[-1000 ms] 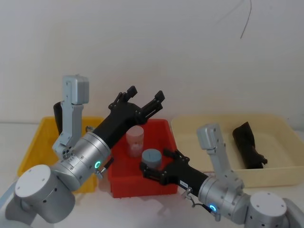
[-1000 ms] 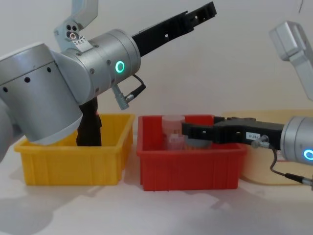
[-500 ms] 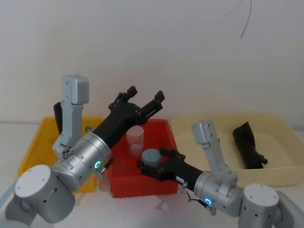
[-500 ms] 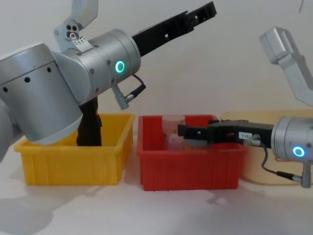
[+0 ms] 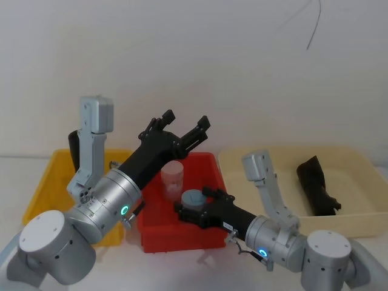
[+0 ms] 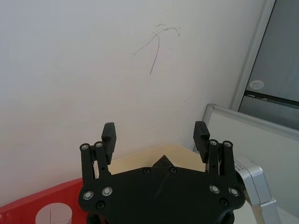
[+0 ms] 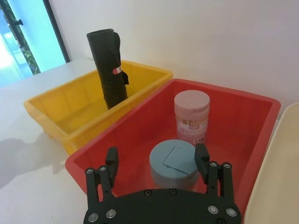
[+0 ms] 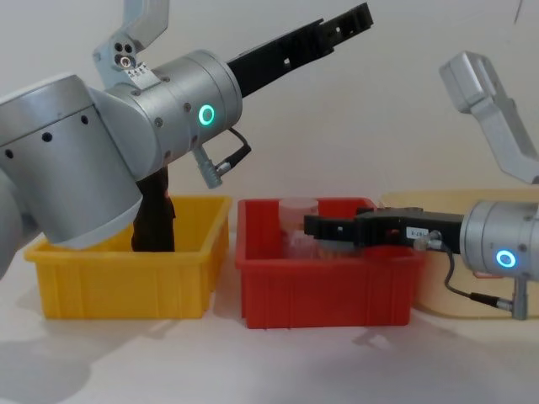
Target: Pick up the garbage bag with the one hand and transfer it to the other hand.
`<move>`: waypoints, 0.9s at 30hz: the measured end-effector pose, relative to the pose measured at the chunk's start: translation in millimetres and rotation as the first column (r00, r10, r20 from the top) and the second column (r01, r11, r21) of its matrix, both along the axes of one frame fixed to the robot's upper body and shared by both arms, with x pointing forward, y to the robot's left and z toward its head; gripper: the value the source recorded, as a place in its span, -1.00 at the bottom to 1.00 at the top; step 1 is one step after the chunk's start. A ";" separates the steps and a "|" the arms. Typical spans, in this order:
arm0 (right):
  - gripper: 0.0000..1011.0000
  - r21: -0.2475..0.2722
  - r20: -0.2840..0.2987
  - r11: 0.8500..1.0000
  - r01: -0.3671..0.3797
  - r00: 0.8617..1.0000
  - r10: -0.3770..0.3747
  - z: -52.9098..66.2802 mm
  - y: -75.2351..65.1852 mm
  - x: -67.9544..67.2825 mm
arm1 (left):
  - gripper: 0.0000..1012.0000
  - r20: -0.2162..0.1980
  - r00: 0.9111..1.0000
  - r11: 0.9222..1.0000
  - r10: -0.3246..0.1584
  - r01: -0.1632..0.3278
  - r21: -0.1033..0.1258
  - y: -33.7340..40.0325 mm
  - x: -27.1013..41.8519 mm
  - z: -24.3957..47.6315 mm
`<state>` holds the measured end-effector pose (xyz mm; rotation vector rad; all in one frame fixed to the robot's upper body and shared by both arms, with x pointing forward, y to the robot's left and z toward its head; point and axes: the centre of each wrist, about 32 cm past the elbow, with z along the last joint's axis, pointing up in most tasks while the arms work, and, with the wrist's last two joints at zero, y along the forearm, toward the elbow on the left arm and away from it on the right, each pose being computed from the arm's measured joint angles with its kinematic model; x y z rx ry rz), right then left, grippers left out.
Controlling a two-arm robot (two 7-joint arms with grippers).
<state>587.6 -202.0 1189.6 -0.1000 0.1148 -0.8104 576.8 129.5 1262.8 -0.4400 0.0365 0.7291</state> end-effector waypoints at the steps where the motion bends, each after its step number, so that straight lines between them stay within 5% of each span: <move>1: 0.98 -0.001 0.000 1.000 0.000 1.000 0.000 -0.1 0.1 0.2 | 0.98 0.000 1.000 1.000 0.000 0.000 0.000 0.0 0.0 0.0; 27: 0.98 -0.013 0.000 1.000 0.000 1.000 0.000 -0.8 0.2 3.6 | 0.98 0.000 1.000 1.000 0.000 0.000 0.000 0.0 0.0 0.0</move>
